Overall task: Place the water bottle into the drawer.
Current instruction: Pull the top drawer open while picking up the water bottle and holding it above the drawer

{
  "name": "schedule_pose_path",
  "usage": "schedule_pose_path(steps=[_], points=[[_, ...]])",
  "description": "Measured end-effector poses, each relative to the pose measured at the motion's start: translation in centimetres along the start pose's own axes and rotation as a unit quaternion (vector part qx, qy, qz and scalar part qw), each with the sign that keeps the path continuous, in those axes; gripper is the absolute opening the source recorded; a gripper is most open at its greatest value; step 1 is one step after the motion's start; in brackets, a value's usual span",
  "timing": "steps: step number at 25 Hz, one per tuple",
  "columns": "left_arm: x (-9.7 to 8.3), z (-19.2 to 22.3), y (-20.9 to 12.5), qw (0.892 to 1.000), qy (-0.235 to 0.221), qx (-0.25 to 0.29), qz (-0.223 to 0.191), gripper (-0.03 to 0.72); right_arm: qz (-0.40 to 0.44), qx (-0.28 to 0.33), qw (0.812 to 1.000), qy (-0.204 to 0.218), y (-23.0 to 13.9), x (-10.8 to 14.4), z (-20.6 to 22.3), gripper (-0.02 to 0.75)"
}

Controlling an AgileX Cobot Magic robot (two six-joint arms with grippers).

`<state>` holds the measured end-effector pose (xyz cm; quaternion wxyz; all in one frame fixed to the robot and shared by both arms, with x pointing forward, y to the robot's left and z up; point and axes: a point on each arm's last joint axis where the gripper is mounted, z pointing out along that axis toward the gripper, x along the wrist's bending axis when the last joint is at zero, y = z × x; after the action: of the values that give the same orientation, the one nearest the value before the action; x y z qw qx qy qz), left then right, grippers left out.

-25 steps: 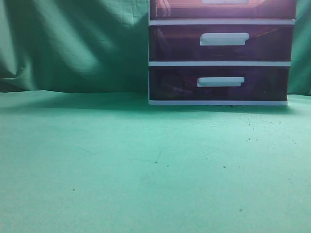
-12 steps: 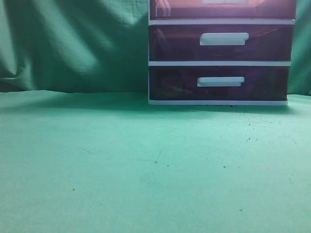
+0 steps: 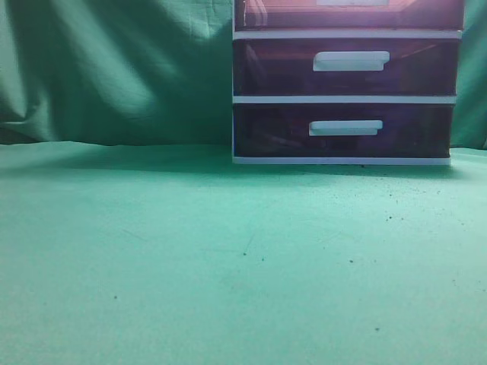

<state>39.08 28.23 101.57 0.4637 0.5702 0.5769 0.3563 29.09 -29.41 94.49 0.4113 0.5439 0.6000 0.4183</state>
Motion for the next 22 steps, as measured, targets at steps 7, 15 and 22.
schedule_pose_path(steps=[7,15,22], points=[[0.2,2.6,-0.5,1.000,0.008,0.003,-0.015,0.641,0.000,0.000,1.000,0.000,0.0,0.0,0.0,0.000],[2.3,5.7,-1.5,0.997,0.059,0.020,-0.040,0.641,0.000,0.000,1.000,0.000,0.0,0.0,0.0,0.000],[2.4,9.2,-0.7,0.997,0.057,0.036,-0.027,0.641,0.000,0.000,1.000,0.000,0.0,0.0,0.0,0.000]])
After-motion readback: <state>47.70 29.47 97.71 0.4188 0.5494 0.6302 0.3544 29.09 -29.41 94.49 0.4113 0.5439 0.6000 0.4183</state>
